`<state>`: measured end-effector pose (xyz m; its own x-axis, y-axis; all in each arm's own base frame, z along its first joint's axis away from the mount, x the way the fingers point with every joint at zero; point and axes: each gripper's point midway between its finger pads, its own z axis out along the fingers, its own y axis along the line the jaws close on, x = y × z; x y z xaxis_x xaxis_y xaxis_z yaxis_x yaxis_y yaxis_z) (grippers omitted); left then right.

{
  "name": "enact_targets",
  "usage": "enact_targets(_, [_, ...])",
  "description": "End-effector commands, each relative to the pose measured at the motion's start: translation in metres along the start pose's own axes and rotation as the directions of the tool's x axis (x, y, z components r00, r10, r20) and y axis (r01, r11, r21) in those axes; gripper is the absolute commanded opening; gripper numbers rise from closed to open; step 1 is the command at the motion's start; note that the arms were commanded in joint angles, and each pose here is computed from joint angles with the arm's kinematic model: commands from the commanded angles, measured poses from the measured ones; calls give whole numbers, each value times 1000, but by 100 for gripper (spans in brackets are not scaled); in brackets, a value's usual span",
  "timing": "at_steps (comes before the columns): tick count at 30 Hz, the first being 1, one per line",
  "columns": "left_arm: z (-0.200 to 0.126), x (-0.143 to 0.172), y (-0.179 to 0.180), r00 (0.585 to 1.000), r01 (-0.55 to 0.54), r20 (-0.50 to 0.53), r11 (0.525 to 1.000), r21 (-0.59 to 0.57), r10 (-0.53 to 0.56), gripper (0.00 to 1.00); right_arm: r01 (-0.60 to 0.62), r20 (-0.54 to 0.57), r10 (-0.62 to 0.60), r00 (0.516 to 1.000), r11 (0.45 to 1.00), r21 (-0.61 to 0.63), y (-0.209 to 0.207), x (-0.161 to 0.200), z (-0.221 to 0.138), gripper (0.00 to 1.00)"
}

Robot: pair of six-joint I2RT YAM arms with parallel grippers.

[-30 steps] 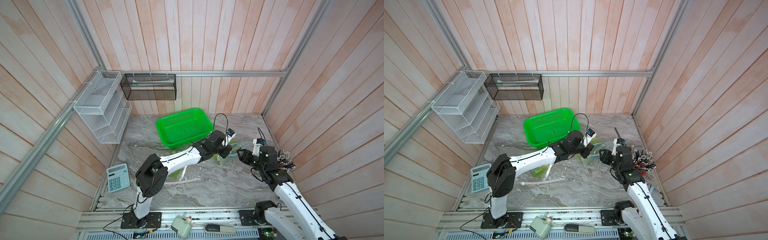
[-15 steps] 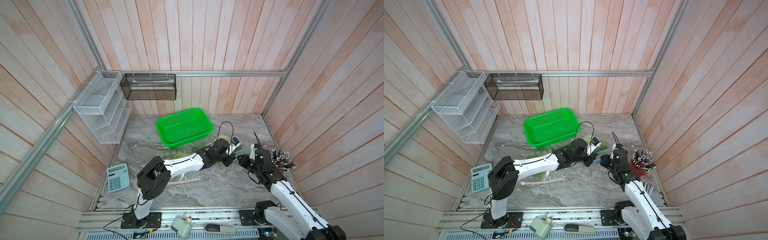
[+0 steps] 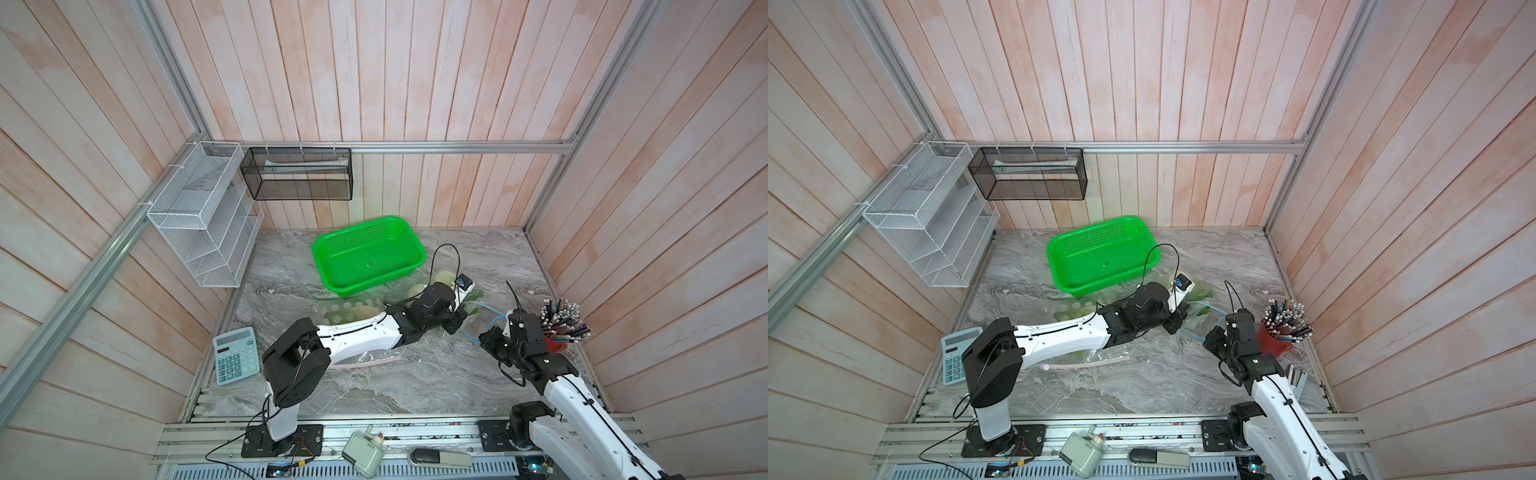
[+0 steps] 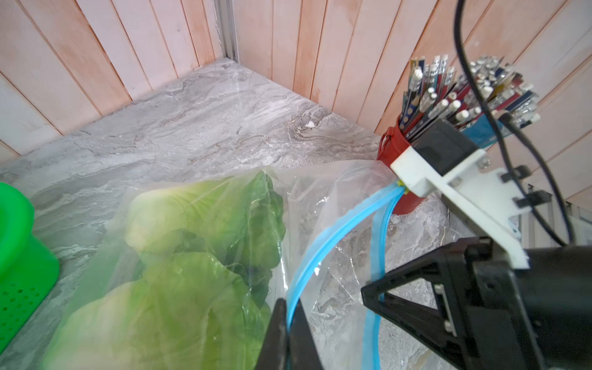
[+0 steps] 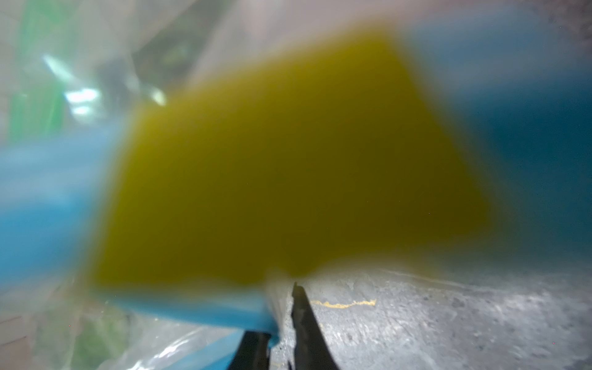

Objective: Open the zip-top bag and take out the chinese cabbages
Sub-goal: Open the zipper of the food storage bag at the center of the board, then pick up the Chinese cabbage from the zipper food storage bag.

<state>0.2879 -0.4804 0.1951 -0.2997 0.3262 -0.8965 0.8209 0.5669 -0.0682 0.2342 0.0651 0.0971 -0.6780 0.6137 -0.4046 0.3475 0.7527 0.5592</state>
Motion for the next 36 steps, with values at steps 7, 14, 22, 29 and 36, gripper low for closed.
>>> enact_targets(7, [-22,-34,-19,988,-91,124,996,-16,92,0,60,142,-50,989,996,-67,51,-34,-47,37])
enact_targets(14, [-24,-39,-22,986,-95,137,995,-7,95,0,112,163,-96,982,989,-95,71,-35,-51,34])
enact_targets(22, [-32,-51,-21,981,-95,166,995,-18,97,0,93,184,-57,981,977,-192,83,-35,-30,22])
enact_targets(29, [-41,-62,-21,972,-106,206,994,-24,109,0,67,201,-23,979,974,-216,81,-40,-15,24])
enact_targets(36, [-49,-65,-26,963,-136,233,991,-4,133,0,49,192,11,981,951,-305,98,-45,-6,35])
